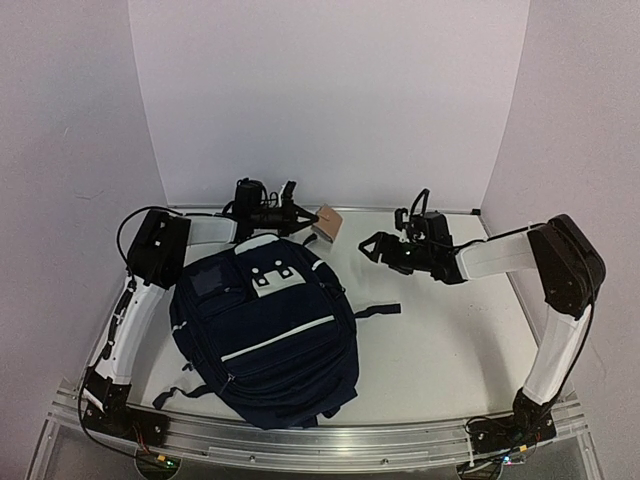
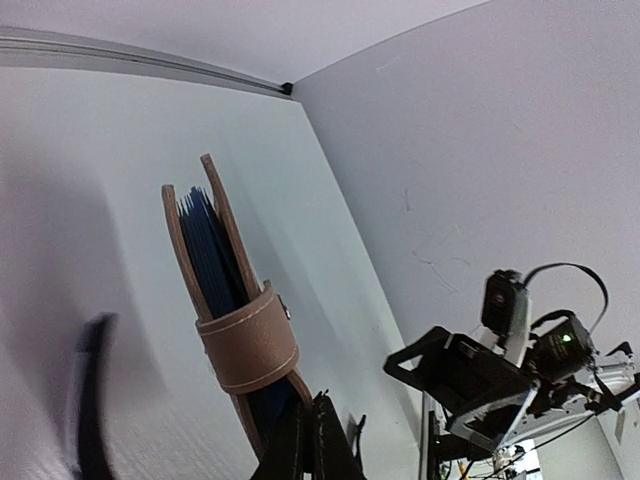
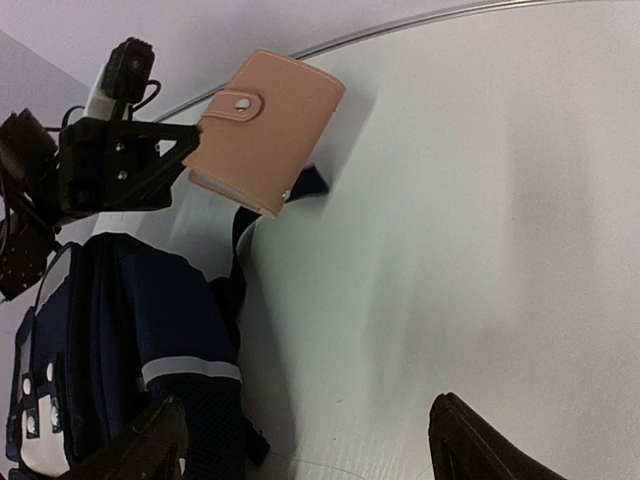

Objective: Pack the student bag
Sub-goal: Pick up the personal item from the center of the board.

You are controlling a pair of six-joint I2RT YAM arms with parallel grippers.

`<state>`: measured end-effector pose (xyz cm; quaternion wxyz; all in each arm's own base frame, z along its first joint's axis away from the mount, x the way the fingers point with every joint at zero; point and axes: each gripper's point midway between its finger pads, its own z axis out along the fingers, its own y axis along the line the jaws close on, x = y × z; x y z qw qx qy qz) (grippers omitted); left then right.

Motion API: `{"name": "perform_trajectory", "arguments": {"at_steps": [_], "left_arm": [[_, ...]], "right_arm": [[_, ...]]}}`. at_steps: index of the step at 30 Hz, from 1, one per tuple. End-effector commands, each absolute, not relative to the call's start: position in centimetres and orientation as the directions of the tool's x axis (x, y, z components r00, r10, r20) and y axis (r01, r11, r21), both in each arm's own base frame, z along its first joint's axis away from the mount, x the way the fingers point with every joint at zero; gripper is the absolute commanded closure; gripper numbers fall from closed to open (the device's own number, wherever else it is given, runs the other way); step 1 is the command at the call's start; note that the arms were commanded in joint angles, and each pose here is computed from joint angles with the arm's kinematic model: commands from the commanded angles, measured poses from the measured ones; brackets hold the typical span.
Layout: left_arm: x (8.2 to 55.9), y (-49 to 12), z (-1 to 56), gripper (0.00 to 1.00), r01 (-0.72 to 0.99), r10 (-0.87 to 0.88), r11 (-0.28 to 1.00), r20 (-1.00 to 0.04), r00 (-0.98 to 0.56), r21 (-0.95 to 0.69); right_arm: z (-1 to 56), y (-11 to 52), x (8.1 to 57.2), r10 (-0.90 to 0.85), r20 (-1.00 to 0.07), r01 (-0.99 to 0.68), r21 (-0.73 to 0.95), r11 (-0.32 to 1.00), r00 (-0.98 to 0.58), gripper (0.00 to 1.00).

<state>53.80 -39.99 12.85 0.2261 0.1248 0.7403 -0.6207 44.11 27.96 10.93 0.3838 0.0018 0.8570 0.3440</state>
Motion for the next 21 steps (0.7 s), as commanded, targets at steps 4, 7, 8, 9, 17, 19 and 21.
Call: {"name": "perform_trajectory", "arguments": {"at_steps": [4, 7, 8, 9, 17, 19, 21], "left_arm": [[47.7, -41.7, 25.6, 1.00, 0.632, -0.090, -0.010, -0.628, -0.773, -0.775], [45.2, -41.5, 27.4, 1.00, 0.653, -0.078, -0.038, -0.649, -0.756, -0.756], [44.3, -41.4, 28.1, 1.00, 0.660, -0.073, -0.045, -0.657, -0.751, -0.750], [43.5, -41.5, 28.5, 1.00, 0.663, -0.060, -0.055, -0.660, -0.749, -0.747], [38.6, -42.0, 30.5, 1.00, 0.656, 0.010, -0.138, -0.664, -0.748, -0.742], [37.6, -42.3, 30.7, 1.00, 0.648, 0.032, -0.167, -0.661, -0.750, -0.743], [36.6, -42.5, 31.0, 1.00, 0.644, 0.047, -0.189, -0.662, -0.748, -0.741]], "right_arm": [[18.0, 28.7, 43.4, 0.421, -0.631, -0.384, 0.753, 0.535, -0.652, 0.14], [19.9, 28.9, 42.8, 0.452, -0.607, -0.403, 0.785, 0.471, -0.654, 0.12], [20.9, 29.0, 42.6, 0.462, -0.603, -0.419, 0.792, 0.444, -0.650, 0.11], [21.5, 29.1, 42.3, 0.469, -0.595, -0.430, 0.800, 0.418, -0.653, 0.10], [24.4, 29.9, 40.8, 0.486, -0.556, -0.491, 0.829, 0.266, -0.675, 0.12], [25.0, 30.2, 40.3, 0.485, -0.540, -0.503, 0.836, 0.218, -0.688, 0.15], [25.7, 30.7, 39.8, 0.469, -0.535, -0.521, 0.836, 0.174, -0.702, 0.21]]}}
